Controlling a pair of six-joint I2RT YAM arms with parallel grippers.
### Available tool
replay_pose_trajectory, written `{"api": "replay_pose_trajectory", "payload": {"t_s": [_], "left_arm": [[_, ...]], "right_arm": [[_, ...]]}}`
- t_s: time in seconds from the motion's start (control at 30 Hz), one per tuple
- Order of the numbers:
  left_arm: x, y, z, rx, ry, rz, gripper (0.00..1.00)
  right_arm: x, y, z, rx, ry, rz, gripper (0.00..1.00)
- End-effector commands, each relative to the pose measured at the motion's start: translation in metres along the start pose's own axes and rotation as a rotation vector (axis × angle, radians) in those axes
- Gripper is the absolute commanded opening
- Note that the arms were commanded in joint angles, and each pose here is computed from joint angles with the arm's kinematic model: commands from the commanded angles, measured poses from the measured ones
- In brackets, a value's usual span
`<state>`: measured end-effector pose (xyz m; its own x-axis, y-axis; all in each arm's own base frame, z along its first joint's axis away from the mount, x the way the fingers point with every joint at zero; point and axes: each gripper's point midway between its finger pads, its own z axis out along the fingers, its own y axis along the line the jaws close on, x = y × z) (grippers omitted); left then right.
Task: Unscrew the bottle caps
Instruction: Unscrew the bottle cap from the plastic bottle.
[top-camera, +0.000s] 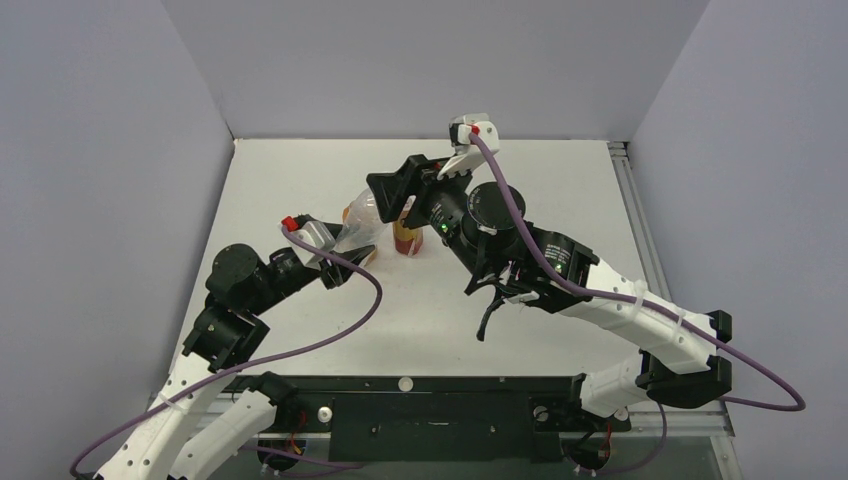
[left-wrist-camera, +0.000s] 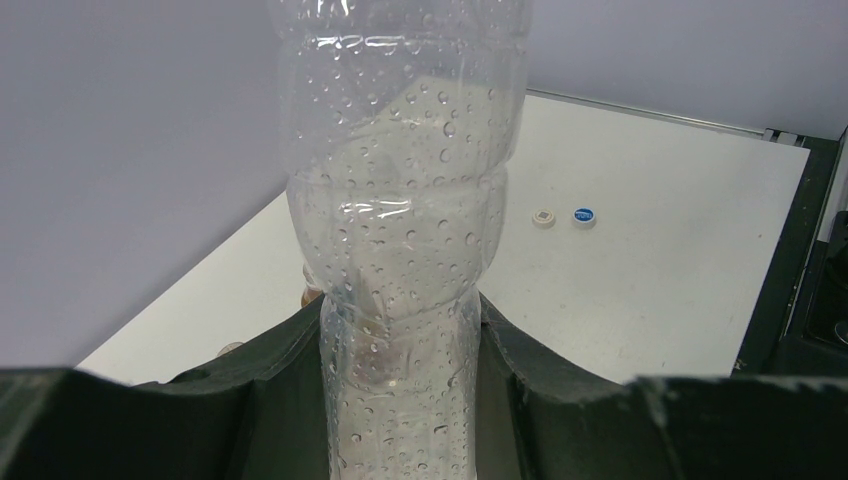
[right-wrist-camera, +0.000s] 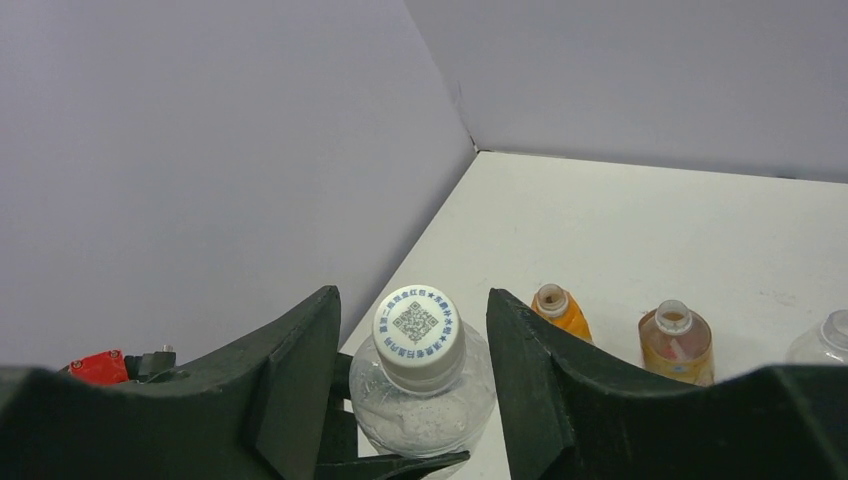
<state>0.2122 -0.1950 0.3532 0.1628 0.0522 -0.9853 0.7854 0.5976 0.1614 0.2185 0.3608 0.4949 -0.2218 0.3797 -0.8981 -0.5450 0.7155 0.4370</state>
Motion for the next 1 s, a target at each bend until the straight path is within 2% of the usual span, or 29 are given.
{"api": "replay_pose_trajectory", "payload": {"t_s": [0.0,0.17,0.53,0.6,0.7,0.8,0.9,0.97], "left_arm": [[-0.017,0.004,0.0,-0.016,-0.054,0.028,0.0],[-0.017,0.004,0.0,-0.017,-0.055,0.028,0.0],[-0.017,0.002,0.0,-0.005,-0.055,0.019,0.0],[-0.019,-0.003,-0.001,0.015,-0.062,0.005,0.0],[-0.028,-0.023,-0.003,0.123,-0.082,-0.04,0.0],[-0.039,-0.048,-0.009,0.257,-0.098,-0.095,0.0],[-0.044,-0.071,-0.018,0.382,-0.09,-0.157,0.0],[-0.043,-0.075,-0.02,0.405,-0.084,-0.168,0.0]], "right_arm": [[-0.003,0.003,0.0,-0.024,-0.008,0.001,0.52],[0.001,0.004,0.002,-0.028,0.001,-0.002,0.49],[-0.007,0.002,-0.002,-0.058,-0.013,0.003,0.19],[-0.015,0.002,-0.005,-0.093,-0.025,-0.002,0.17],[-0.03,0.02,-0.015,-0.32,-0.037,-0.015,0.16],[-0.037,0.034,-0.043,-0.554,-0.041,-0.037,0.17],[-0.053,0.034,-0.062,-0.643,-0.079,-0.067,0.17],[-0.059,0.034,-0.073,-0.679,-0.09,-0.083,0.17]]}}
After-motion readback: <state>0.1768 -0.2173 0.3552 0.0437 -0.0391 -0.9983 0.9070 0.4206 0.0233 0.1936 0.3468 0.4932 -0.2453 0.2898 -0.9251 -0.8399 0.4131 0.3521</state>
